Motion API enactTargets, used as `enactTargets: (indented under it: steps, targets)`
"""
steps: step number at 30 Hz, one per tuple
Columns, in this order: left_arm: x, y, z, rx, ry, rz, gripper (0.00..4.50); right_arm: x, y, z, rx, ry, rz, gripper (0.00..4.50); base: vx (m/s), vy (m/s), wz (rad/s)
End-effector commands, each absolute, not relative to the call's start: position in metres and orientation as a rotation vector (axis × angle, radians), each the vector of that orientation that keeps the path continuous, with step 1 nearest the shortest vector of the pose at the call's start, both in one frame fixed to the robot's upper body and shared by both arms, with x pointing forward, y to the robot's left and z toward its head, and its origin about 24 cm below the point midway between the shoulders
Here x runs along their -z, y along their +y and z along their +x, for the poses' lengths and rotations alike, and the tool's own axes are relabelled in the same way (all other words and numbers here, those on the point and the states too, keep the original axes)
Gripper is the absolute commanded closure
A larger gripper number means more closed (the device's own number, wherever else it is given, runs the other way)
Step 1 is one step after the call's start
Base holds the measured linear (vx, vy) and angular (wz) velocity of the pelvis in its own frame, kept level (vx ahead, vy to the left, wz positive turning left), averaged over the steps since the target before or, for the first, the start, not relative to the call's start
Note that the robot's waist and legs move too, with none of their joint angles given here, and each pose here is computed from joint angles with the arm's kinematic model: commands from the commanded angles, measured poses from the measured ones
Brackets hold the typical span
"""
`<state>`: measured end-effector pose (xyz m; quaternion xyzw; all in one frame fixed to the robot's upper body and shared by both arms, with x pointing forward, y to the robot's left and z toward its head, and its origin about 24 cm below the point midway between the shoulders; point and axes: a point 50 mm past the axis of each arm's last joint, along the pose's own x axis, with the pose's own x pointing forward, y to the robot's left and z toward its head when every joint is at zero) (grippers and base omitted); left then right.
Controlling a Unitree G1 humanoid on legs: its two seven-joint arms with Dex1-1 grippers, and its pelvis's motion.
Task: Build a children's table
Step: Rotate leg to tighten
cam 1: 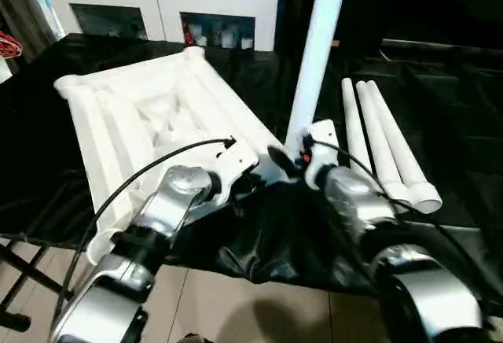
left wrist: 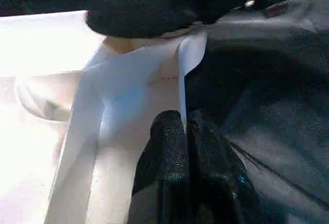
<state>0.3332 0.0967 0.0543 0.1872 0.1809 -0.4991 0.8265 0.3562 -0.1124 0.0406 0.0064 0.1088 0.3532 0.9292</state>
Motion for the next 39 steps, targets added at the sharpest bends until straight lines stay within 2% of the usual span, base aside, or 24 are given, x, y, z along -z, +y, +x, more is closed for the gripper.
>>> enactTargets:
  steps: [1,6,12,13,16,19,26,30,31,32,34,35,37,39]
  targets:
    - [-0.064,0.085,0.327,1.178,0.291,0.381,4.5,-0.04,-0.107,0.348,-0.894,0.241,-0.022,0.9,0.0,0.0,0.0]
    - [-0.063,0.094,0.32,1.261,0.324,0.398,4.5,-0.043,-0.124,0.337,-1.079,0.285,-0.073,0.9,0.0,0.0,0.0]
    - [-0.063,0.103,0.314,1.349,0.346,0.42,4.5,-0.046,-0.136,0.331,-1.191,0.323,-0.122,0.9,0.0,0.0,0.0]
    - [-0.063,0.105,0.313,1.358,0.355,0.43,4.5,-0.045,-0.137,0.33,-1.198,0.334,-0.144,1.16,0.0,0.0,0.0]
    - [-0.062,0.108,0.313,1.375,0.368,0.447,4.5,-0.045,-0.138,0.33,-1.207,0.342,-0.156,1.24,0.0,0.0,0.0]
    - [-0.062,0.111,0.312,1.388,0.374,0.447,4.5,-0.046,-0.136,0.329,-1.221,0.342,-0.152,1.59,0.0,0.0,0.0]
    - [-0.063,0.113,0.312,1.379,0.368,0.44,4.5,-0.041,-0.129,0.324,-1.256,0.354,-0.138,1.72,0.0,0.0,0.0]
    - [-0.062,0.109,0.317,1.299,0.365,0.409,4.5,-0.035,-0.123,0.327,-1.156,0.341,-0.131,1.73,0.0,0.0,0.0]
    - [-0.063,0.102,0.324,1.208,0.351,0.368,4.5,-0.03,-0.119,0.334,-0.979,0.332,-0.122,1.73,0.0,0.0,0.0]
    - [-0.064,0.099,0.327,1.18,0.345,0.351,4.5,-0.028,-0.117,0.337,-0.912,0.333,-0.112,1.73,0.0,0.0,0.0]
    - [-0.064,0.093,0.33,1.138,0.338,0.332,4.5,-0.024,-0.113,0.341,-0.806,0.344,-0.068,1.73,0.0,0.0,0.0]
    - [-0.064,0.093,0.33,1.138,0.338,0.332,4.5,-0.024,-0.113,0.341,-0.806,0.344,-0.068,1.73,0.0,0.0,0.0]
    - [-0.06,0.085,0.335,1.057,0.358,0.345,4.5,-0.018,-0.101,0.345,-0.663,0.372,0.004,1.74,0.0,0.0,0.0]
    - [-0.06,0.081,0.338,1.022,0.361,0.337,4.5,-0.016,-0.095,0.346,-0.618,0.382,0.02,1.74,0.0,0.0,0.0]
